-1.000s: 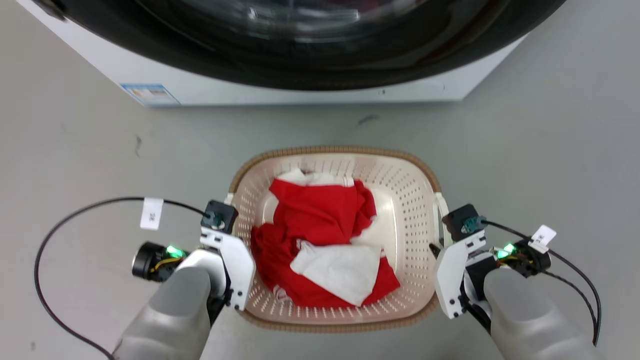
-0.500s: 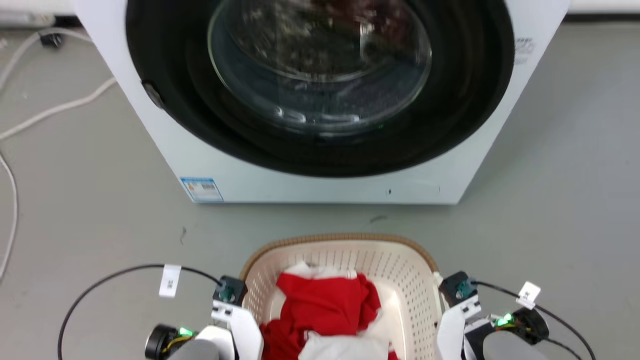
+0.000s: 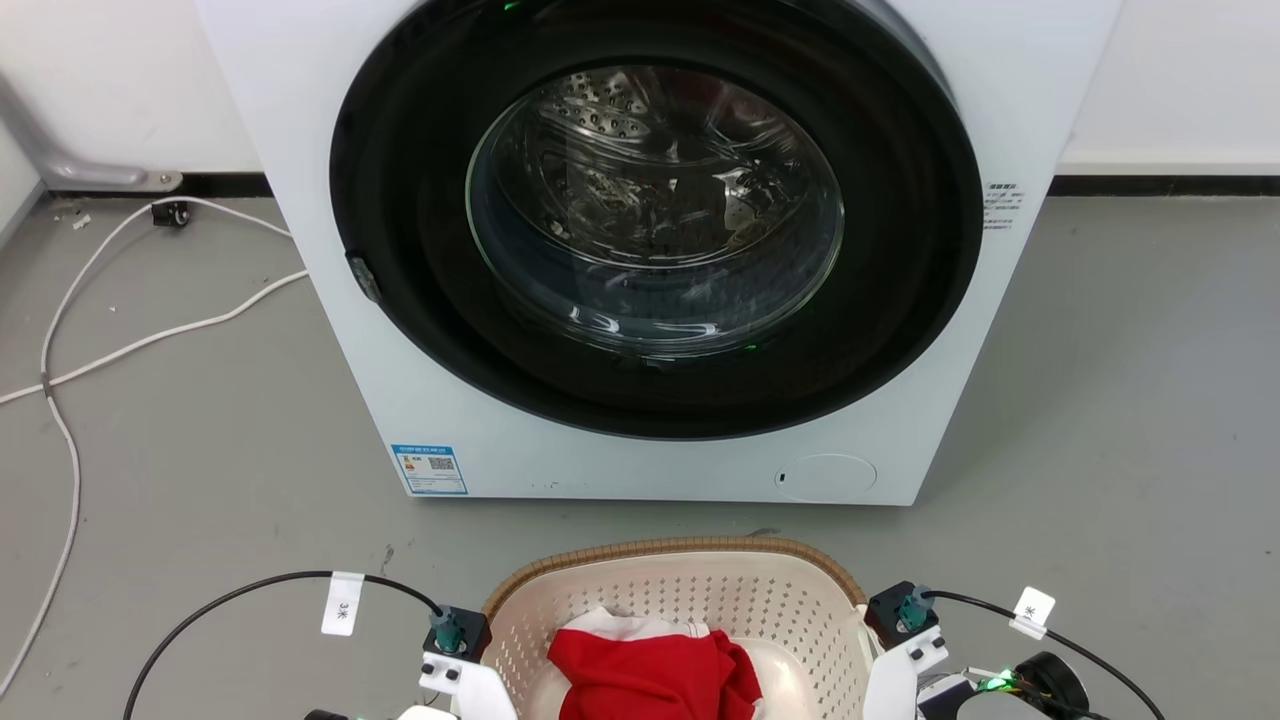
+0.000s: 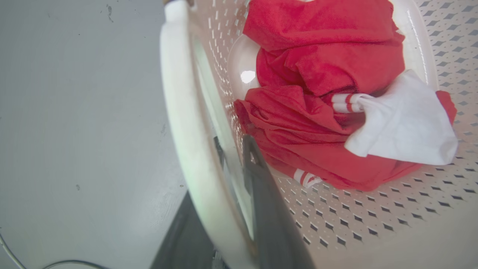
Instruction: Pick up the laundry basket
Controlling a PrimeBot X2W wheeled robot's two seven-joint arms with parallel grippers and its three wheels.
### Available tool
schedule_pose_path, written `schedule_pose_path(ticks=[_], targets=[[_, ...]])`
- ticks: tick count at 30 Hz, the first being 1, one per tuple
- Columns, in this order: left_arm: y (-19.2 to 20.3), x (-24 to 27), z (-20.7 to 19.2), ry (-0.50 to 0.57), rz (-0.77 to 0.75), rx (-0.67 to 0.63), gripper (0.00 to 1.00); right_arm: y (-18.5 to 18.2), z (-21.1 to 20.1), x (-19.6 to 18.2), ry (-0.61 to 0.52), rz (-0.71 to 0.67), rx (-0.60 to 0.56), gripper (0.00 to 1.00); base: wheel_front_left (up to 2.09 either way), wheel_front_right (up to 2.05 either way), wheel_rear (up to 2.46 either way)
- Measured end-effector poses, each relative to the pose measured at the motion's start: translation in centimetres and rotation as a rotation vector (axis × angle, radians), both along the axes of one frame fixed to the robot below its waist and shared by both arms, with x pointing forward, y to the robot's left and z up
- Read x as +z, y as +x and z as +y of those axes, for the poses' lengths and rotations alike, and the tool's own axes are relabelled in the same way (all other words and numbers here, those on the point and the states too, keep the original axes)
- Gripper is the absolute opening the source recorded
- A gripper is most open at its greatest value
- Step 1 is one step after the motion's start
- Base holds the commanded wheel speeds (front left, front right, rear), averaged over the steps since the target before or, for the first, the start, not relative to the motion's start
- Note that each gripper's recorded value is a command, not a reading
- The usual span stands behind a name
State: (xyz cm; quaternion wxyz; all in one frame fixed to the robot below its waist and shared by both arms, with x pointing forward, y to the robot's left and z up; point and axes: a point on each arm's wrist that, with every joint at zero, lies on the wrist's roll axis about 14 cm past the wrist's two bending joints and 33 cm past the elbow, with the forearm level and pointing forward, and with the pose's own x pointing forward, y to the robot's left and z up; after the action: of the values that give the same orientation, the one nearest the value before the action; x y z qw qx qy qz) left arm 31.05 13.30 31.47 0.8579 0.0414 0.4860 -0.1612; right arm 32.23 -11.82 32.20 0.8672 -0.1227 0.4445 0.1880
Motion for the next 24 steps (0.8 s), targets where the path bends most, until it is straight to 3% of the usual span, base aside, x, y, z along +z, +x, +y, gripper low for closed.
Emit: schedule_pose_path(ticks=[24], targets=[[-0.50, 0.57, -0.51, -0.005, -0.001, -0.019, 0.00, -1.02, -0.60, 0.50, -0.015, 0.032, -0.016, 0.00, 0.00, 0.00, 0.00]])
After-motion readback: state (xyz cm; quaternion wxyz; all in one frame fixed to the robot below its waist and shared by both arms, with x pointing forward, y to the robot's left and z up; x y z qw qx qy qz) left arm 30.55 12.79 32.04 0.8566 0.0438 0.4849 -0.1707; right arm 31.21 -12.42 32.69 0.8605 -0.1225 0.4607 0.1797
